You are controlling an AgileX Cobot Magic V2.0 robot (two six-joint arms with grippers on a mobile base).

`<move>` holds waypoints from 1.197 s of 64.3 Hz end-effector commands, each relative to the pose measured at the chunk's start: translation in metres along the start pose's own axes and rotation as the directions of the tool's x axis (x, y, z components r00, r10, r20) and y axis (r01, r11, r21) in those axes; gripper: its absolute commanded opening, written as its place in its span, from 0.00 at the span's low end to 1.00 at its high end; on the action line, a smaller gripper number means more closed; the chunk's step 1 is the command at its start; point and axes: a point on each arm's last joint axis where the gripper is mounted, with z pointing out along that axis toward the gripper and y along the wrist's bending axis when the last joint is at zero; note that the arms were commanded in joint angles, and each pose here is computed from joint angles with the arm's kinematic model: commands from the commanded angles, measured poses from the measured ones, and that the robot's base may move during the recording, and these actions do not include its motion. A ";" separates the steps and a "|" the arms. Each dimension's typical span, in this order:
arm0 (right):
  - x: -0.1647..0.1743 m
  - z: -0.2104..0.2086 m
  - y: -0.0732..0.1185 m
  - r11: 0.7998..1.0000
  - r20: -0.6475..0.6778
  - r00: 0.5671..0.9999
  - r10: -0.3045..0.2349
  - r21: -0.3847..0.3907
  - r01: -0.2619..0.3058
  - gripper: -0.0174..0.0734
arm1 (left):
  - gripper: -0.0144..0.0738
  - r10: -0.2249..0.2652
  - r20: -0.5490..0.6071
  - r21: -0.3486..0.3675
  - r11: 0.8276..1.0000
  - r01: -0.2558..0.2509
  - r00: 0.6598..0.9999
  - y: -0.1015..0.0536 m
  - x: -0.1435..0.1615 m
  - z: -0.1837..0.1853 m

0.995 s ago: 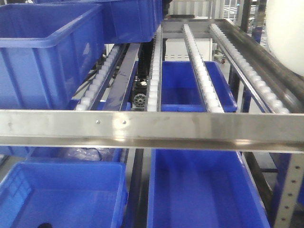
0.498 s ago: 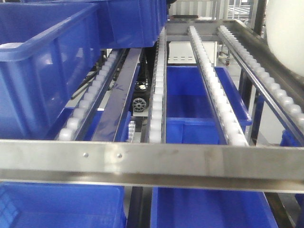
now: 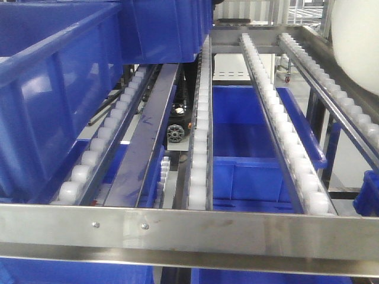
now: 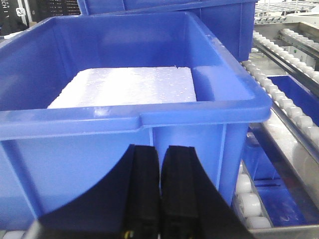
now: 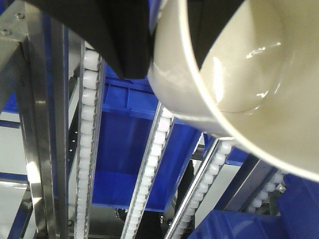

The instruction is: Move white bin to right shelf second layer

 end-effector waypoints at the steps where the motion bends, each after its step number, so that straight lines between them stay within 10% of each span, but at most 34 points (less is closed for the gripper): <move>1: -0.020 -0.004 0.001 1.000 0.133 0.991 0.003 -0.009 -0.002 0.25 | 0.26 -0.009 0.062 0.000 1.000 0.009 0.998 0.000 0.004 0.000; 77: -0.020 -0.004 0.001 1.000 0.133 0.991 0.003 -0.009 -0.002 0.25 | 0.26 -0.009 0.062 0.000 1.000 0.009 0.998 0.000 0.004 0.000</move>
